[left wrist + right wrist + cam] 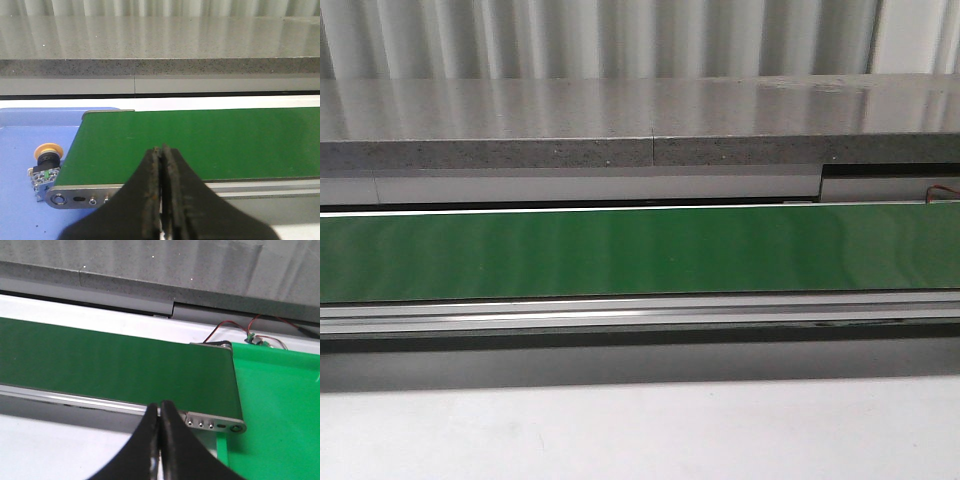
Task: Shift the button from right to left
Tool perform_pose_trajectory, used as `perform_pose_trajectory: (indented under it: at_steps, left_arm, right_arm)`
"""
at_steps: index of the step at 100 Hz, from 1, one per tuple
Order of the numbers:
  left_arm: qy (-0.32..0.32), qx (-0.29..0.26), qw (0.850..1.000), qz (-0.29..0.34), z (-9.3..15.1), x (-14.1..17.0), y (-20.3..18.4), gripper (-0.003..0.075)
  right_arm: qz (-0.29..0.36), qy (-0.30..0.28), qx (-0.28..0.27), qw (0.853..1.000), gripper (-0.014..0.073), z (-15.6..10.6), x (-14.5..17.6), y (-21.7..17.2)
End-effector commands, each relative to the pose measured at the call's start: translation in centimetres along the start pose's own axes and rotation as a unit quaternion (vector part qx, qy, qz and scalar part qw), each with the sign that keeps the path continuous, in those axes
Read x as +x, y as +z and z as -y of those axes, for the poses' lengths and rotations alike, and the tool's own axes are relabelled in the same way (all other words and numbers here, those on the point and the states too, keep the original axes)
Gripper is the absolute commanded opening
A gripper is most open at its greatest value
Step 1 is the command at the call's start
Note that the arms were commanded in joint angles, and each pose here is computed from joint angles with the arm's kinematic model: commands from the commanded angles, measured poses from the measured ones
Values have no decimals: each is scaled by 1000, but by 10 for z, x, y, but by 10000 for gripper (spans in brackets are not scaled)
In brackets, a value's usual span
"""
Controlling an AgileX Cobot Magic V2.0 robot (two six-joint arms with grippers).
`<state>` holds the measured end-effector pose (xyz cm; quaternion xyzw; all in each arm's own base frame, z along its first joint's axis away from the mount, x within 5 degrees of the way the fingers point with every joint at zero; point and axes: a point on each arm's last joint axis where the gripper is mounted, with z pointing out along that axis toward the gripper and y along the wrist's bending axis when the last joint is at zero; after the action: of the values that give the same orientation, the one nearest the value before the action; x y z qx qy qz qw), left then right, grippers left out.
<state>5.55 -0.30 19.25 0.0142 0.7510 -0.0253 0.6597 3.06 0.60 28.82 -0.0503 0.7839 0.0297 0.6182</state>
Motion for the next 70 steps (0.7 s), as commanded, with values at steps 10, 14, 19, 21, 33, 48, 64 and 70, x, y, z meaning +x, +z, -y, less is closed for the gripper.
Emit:
perform_pose_trajectory:
  at_steps: [10, 14, 19, 21, 33, 48, 64, 70]
  left_arm:
    - [-3, 1, 999, 36, 0, 4, 0, -20]
    - [-3, 1, 999, 36, 0, 4, 0, -20]
    - [-3, 1, 999, 36, 0, 4, 0, -20]
    - [-3, 1, 999, 36, 0, 4, 0, -20]
    - [-3, 1, 999, 36, 0, 4, 0, -20]
    - [-3, 1, 999, 36, 0, 4, 0, -20]
    - [-3, 1, 999, 36, 0, 4, 1, -20]
    - [-3, 1, 999, 36, 0, 4, 1, -20]
  right_arm:
    - [119, -10, 26, 993, -66, 4, -6, 13]
    - [132, -10, 34, 991, -66, 5, 1, 19]
    - [153, -9, 45, 987, -66, 7, 9, 26]
    - [162, -9, 50, 985, -66, 7, 13, 28]
    - [201, -12, 78, 976, -66, 10, 39, 37]
    - [196, -20, 86, 977, -66, 10, 64, 37]
    - [163, -21, 85, 983, -66, 10, 69, 39]
    - [163, -21, 85, 983, -66, 10, 69, 39]
